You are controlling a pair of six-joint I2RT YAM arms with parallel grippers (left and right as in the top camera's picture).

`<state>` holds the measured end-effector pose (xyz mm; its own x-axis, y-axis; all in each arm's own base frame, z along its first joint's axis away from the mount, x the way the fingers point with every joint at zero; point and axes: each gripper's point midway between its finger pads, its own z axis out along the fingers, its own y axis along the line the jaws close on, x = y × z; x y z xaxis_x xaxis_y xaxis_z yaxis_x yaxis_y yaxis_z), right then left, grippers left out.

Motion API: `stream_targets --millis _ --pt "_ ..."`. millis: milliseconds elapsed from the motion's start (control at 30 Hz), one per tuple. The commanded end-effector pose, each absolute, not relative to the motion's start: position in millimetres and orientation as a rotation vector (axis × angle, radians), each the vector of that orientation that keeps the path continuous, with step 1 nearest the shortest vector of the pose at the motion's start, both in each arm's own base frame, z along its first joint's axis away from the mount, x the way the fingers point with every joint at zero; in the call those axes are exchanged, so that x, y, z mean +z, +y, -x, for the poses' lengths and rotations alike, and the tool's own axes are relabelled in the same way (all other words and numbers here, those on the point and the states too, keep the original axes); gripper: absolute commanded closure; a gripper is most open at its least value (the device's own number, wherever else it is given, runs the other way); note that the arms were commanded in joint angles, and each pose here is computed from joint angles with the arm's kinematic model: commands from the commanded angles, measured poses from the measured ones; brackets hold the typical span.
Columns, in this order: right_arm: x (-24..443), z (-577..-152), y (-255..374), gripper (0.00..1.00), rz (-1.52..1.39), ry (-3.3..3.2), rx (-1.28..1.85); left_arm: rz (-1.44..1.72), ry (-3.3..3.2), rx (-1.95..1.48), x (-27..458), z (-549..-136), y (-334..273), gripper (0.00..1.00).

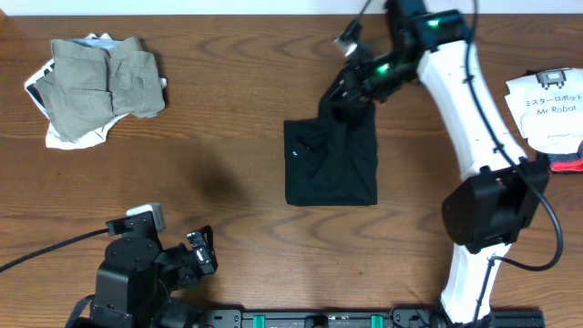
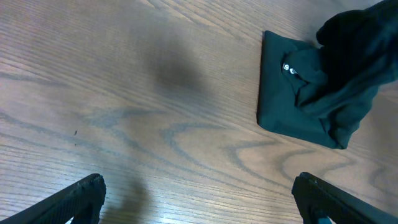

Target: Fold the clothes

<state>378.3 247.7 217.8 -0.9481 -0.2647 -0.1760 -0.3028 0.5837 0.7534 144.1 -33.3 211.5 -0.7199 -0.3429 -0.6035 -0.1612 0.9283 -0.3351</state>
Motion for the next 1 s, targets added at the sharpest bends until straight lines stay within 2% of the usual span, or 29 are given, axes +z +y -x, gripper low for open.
stream_targets --millis 0,267,467,500,633,800,967 --pt "215.7 -356.5 269.5 0.99 0.661 2.771 1.214 0.376 2.382 -0.329 209.7 -144.3 -31.3 0.02" --pt "154.6 -317.9 283.3 0.98 0.704 3.029 0.780 0.376 2.382 -0.329 209.7 -144.3 -31.3 0.02" --pt "122.5 -308.1 304.5 0.93 0.789 3.001 0.767 0.376 2.382 -0.329 209.7 -144.3 -31.3 0.02" --pt "120.7 -309.5 306.3 0.88 0.792 2.990 0.770 0.376 2.382 -0.329 209.7 -144.3 -31.3 0.02" --pt "121.4 -319.1 311.4 0.73 0.772 2.948 0.785 0.376 2.382 -0.329 209.7 -144.3 -31.3 0.02" --pt "133.6 -329.9 308.3 0.78 0.708 2.935 0.795 0.376 2.382 -0.329 209.7 -144.3 -31.3 0.02" --pt "184.8 -358.6 290.3 0.79 0.619 2.830 0.821 0.376 2.382 -0.329 209.7 -144.3 -31.3 0.02"
